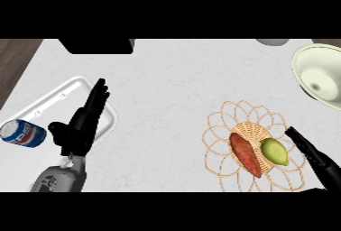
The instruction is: Pick the lemon from the placemat and place it in the bowl
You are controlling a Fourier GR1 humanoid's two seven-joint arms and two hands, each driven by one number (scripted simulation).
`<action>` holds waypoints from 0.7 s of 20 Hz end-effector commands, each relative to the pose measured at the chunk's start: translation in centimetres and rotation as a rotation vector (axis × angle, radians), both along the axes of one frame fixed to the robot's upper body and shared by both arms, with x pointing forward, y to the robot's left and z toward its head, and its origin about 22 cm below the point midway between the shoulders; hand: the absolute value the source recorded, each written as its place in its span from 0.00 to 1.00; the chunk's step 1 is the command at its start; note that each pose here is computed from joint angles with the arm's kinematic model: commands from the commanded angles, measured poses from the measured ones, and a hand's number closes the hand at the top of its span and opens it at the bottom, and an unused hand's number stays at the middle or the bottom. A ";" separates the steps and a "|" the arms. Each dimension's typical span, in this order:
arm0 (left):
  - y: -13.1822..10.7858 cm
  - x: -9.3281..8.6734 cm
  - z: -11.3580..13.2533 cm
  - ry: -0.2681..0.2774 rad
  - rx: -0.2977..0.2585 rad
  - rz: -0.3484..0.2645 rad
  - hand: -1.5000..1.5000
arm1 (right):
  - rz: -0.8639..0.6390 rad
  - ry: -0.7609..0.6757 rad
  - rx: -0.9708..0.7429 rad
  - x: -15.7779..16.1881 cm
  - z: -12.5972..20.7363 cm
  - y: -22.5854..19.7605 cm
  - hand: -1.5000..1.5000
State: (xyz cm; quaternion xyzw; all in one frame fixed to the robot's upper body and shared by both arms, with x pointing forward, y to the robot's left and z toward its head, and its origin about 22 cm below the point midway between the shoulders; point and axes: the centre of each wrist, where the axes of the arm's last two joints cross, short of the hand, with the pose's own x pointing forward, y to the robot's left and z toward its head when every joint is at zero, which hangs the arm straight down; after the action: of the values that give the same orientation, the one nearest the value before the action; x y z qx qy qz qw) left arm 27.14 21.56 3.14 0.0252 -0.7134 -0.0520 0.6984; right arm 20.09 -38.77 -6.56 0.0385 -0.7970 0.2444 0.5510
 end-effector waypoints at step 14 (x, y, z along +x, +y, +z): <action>0.1 0.0 -0.1 -0.015 0.002 0.004 0.50 | 0.039 -0.035 -0.078 1.5 -4.5 1.1 0.00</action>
State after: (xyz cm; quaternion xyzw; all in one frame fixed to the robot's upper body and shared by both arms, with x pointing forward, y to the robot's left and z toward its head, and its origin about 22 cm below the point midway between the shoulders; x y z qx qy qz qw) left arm 27.10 21.25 2.93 0.0265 -0.7153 -0.0522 0.6964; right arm 23.21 -37.71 -9.13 -0.0101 -0.7786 0.2787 0.5622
